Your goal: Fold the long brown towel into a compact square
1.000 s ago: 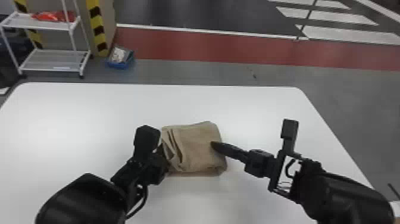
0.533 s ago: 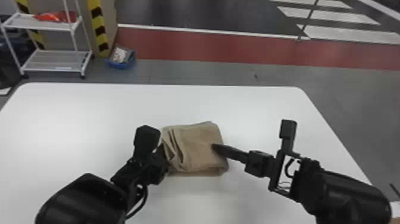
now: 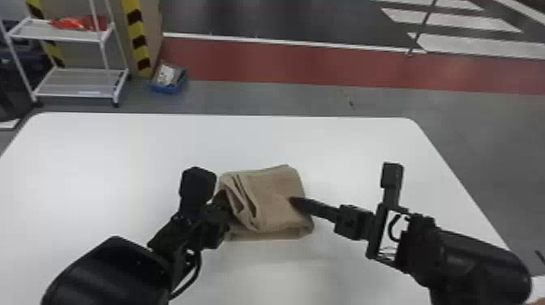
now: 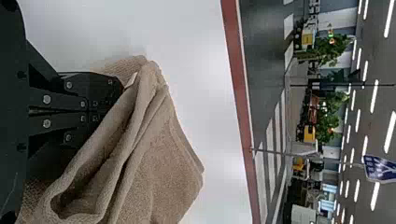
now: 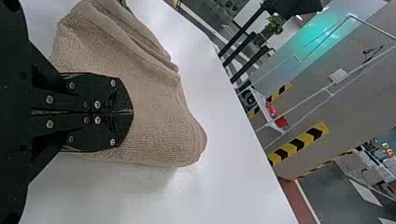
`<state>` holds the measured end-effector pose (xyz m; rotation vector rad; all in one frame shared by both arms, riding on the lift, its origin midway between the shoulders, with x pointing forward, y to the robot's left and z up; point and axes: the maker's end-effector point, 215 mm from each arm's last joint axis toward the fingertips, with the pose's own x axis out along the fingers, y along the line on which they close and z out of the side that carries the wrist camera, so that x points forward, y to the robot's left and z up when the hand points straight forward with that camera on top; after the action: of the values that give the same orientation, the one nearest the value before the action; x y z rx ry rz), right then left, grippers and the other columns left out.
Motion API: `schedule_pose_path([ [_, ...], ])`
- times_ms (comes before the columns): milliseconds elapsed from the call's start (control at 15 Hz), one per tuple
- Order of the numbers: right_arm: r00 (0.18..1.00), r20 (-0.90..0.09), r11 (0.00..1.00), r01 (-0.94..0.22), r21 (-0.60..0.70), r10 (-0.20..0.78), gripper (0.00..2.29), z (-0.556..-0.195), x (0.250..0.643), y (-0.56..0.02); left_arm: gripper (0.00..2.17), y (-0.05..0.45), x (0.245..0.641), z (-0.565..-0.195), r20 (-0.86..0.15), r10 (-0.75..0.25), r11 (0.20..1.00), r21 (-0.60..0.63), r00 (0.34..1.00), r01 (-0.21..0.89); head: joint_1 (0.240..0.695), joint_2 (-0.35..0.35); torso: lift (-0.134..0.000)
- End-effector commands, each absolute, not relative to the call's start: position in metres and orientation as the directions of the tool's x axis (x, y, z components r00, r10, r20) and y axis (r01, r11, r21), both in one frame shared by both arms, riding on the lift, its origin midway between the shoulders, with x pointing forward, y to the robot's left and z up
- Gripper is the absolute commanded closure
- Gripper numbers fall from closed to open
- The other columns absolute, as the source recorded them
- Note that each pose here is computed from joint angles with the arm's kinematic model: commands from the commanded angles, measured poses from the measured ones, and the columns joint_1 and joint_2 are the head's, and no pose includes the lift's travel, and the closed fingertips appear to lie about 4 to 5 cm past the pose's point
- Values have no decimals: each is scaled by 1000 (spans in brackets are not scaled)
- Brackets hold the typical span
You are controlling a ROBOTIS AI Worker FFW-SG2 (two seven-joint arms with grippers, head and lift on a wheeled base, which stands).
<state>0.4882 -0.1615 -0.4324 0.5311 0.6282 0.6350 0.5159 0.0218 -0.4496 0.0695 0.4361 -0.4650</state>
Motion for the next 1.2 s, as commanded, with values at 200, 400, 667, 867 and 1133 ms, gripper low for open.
schedule_pose_path([
  [200,625,-381,682,-355,639,682,2037,-437,484,-161,1457,32,523,-433,-394,-400,904,-24,828,426,695,-151,-124],
  [400,625,-379,682,-357,639,682,2037,-435,485,-161,1457,56,532,-421,-375,-369,921,-28,850,388,695,-141,-124],
  [667,620,-387,680,-343,648,682,2037,-438,483,-162,1457,111,544,-410,-359,-303,950,-33,883,312,695,-103,-124],
  [867,636,-356,666,-346,661,685,2037,-425,480,-168,1457,145,553,-395,-336,-262,964,-39,905,265,695,-55,-124],
  [1133,643,-266,606,-389,694,718,2037,-375,457,-169,1457,167,548,-404,-352,-241,970,-47,905,240,695,-14,-124],
])
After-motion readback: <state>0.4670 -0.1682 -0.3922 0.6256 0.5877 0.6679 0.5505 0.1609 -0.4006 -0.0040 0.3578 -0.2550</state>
